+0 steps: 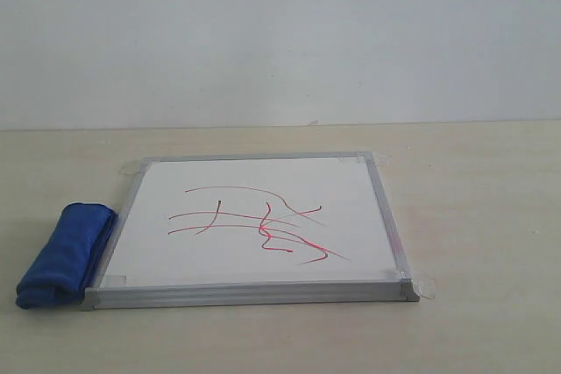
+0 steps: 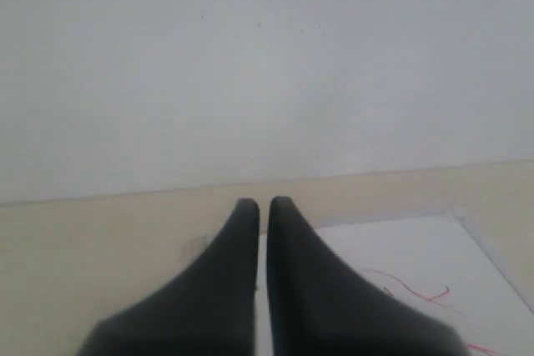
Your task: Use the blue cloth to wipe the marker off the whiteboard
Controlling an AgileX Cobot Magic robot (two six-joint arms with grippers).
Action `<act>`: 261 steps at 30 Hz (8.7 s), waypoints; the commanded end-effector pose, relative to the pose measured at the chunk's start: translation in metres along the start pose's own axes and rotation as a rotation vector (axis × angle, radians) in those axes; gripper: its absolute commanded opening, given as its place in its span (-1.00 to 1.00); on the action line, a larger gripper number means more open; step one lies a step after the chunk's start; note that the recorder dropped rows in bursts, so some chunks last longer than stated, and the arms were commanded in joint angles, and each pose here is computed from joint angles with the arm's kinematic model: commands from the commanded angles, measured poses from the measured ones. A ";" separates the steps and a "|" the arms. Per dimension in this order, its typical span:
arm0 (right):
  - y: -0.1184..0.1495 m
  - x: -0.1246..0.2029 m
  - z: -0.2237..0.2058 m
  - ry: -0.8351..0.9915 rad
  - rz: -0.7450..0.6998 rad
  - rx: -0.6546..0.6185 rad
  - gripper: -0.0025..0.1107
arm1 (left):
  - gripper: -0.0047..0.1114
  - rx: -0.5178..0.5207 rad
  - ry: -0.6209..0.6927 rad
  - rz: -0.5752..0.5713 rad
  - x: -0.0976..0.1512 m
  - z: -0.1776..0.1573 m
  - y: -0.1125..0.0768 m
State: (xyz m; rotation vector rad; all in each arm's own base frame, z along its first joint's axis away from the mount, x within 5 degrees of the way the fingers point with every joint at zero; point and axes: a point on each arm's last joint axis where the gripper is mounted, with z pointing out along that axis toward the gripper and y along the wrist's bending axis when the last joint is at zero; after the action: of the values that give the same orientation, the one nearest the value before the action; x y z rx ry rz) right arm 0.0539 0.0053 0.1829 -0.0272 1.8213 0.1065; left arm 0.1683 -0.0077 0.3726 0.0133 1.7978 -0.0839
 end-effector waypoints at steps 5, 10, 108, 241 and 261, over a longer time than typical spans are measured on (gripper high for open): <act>0.000 -0.001 0.000 -0.014 -0.005 0.000 -0.96 | -0.85 -0.149 0.358 0.011 -0.035 0.037 0.013; 0.000 -0.001 0.000 -0.014 -0.005 0.000 -0.96 | -0.85 -0.394 0.556 0.036 -0.046 0.050 0.033; 0.000 -0.001 0.000 -0.014 -0.005 0.000 -0.96 | 0.50 -0.185 1.254 -0.138 0.166 0.285 0.055; 0.000 -0.001 0.000 -0.012 -0.005 0.000 -0.96 | -0.85 -0.228 1.334 0.389 0.192 0.348 -0.021; 0.000 -0.001 0.000 -0.012 -0.005 0.000 -0.96 | -0.85 0.195 1.459 0.229 0.222 0.332 -0.110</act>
State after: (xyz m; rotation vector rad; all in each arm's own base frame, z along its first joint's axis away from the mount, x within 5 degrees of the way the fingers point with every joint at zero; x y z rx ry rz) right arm 0.0539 0.0053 0.1829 -0.0272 1.8213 0.1065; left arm 0.4564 -0.1045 0.1192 0.5529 3.0638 0.2515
